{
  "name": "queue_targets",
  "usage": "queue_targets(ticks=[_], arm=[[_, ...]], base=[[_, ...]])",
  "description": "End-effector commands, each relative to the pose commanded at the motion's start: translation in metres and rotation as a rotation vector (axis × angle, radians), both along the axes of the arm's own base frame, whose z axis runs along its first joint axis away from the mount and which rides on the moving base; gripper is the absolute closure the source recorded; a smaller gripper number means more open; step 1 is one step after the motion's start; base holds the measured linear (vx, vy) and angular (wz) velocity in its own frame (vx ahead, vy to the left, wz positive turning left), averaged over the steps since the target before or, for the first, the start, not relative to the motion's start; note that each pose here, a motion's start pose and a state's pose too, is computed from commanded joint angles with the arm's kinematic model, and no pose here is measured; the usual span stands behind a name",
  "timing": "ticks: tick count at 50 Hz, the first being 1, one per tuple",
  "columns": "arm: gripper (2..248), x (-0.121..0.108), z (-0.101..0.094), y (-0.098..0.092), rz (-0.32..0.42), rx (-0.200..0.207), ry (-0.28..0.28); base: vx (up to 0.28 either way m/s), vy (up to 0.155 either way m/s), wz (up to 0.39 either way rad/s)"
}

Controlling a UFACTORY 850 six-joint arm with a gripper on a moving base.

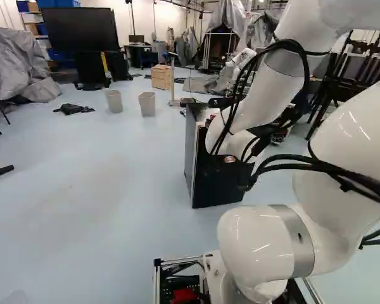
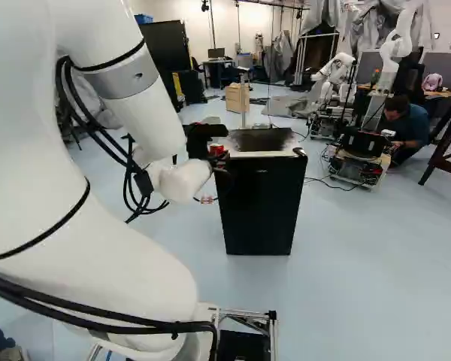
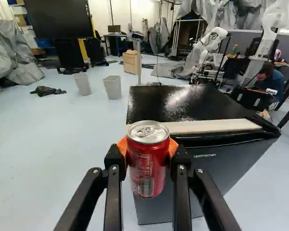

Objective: Grab a drink from the fridge

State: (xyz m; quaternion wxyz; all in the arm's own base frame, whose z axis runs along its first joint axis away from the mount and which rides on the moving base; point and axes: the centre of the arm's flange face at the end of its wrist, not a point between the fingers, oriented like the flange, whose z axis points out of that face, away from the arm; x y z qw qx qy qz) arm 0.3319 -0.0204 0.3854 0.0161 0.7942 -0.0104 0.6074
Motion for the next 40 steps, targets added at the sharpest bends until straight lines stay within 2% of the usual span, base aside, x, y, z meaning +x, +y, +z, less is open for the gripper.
queue_targets(ticks=[20, 40], arm=[[151, -0.038, -0.011, 0.013, 0.022, 0.009, 0.041], [151, -0.058, -0.018, 0.019, 0.033, 0.013, 0.063]], base=[[0.000, 0.000, 0.000], [0.000, 0.000, 0.000]])
